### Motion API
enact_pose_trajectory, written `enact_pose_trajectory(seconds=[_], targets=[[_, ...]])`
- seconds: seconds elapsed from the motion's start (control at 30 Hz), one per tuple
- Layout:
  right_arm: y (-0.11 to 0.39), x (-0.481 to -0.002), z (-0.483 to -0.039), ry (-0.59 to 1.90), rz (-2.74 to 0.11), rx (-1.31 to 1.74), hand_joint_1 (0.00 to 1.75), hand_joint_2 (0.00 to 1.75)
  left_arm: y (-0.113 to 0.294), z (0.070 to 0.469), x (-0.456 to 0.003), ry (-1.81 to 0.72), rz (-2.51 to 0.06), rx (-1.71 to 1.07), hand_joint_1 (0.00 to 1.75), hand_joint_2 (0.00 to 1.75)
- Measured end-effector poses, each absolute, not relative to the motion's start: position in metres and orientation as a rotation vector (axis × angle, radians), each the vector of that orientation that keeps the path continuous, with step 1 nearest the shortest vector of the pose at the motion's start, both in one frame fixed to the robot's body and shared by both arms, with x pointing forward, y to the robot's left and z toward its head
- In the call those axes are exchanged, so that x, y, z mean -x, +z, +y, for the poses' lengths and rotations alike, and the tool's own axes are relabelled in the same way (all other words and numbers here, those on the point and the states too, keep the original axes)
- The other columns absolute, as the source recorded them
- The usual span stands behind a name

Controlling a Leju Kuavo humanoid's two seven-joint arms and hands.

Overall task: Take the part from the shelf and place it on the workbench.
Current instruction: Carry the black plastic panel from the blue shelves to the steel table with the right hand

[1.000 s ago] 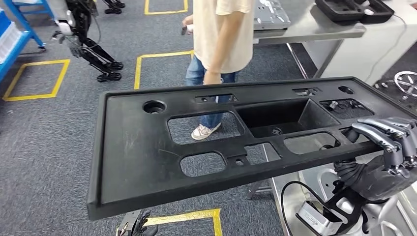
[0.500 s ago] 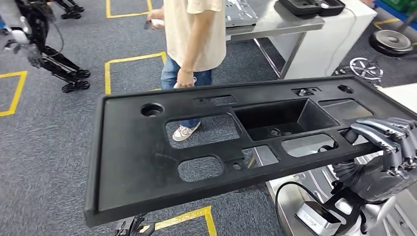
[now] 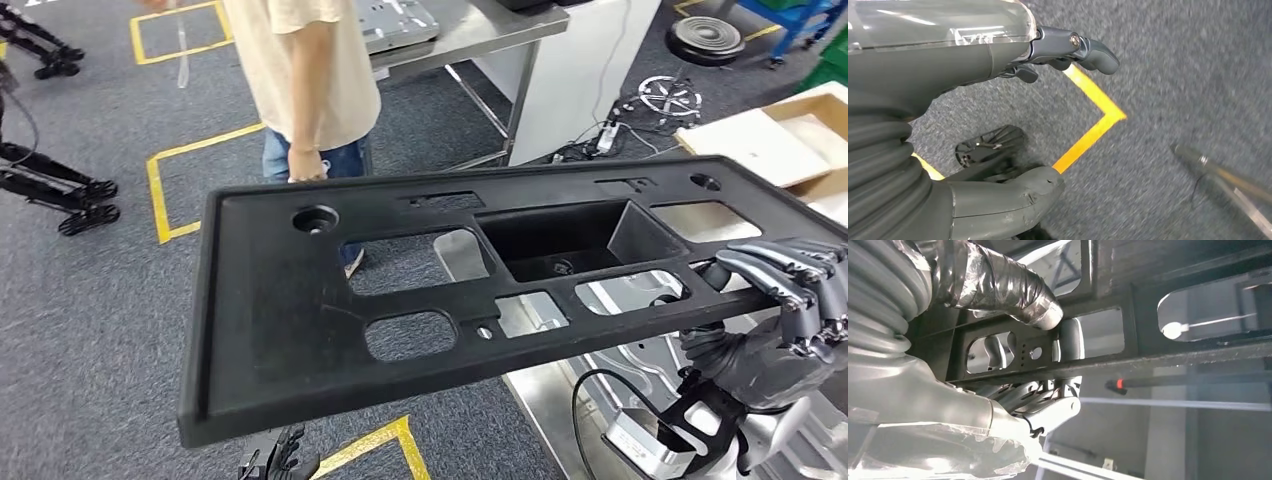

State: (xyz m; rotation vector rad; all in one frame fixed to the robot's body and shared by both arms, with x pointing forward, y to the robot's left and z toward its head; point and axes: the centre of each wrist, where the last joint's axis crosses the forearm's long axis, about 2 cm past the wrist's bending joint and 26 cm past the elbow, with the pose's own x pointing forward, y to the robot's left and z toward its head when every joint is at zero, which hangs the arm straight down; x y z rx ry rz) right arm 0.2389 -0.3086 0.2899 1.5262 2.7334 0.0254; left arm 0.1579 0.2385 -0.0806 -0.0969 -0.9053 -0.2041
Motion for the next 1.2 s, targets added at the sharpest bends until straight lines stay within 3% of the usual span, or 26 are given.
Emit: enact_pose_trajectory(seconds=[1.2], targets=[[0.2859, -0.2362, -0.3109, 0.033, 2.746, -1.551, 1.75, 1.75, -0.0832, 0.2434, -0.1518, -0.208, -0.892, 0.102, 0.00, 1.75]])
